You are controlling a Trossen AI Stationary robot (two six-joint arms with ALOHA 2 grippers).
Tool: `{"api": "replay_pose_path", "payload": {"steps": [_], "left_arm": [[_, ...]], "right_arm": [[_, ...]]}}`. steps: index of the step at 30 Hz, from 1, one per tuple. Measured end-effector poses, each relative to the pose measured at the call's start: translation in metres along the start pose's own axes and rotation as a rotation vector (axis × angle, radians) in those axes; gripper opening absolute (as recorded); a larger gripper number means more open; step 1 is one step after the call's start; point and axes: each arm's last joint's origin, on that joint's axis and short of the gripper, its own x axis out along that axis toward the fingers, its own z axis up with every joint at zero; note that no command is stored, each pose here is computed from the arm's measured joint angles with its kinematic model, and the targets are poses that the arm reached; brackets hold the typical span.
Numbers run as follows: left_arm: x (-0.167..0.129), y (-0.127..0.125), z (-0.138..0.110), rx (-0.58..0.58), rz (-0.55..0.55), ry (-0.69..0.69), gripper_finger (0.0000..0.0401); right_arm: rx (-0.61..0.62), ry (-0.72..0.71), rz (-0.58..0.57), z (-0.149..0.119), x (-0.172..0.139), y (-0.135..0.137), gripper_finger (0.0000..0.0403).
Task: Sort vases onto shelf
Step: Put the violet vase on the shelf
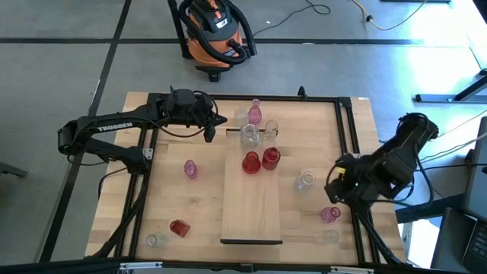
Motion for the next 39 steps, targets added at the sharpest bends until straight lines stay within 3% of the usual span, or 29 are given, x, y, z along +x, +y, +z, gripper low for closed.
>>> {"api": "replay_pose_path", "payload": {"steps": [5, 10, 14, 24, 34, 39], "left_arm": [[0.000, 0.000, 0.000, 0.000, 0.000, 0.000, 0.0000], [0.000, 0.000, 0.000, 0.000, 0.000, 0.000, 0.0000], [0.000, 0.000, 0.000, 0.000, -0.001, 0.000, 0.0000], [0.000, 0.000, 0.000, -0.007, -0.008, 0.002, 0.0000], [0.000, 0.000, 0.000, -0.009, -0.008, 0.002, 0.0000], [0.000, 0.000, 0.000, -0.010, -0.006, 0.001, 0.0000]], "right_arm": [[0.151, 0.147, -0.135, -0.020, 0.018, -0.011, 0.0179], [0.201, 0.220, -0.092, -0.040, 0.039, -0.008, 0.0179], [0.192, 0.280, -0.109, -0.051, 0.056, -0.010, 0.0176], [0.199, 0.250, -0.200, -0.056, 0.086, -0.019, 0.0136], [0.199, 0.296, -0.142, -0.064, 0.122, -0.024, 0.0133], [0.176, 0.303, -0.129, -0.064, 0.121, -0.024, 0.0077]]}}
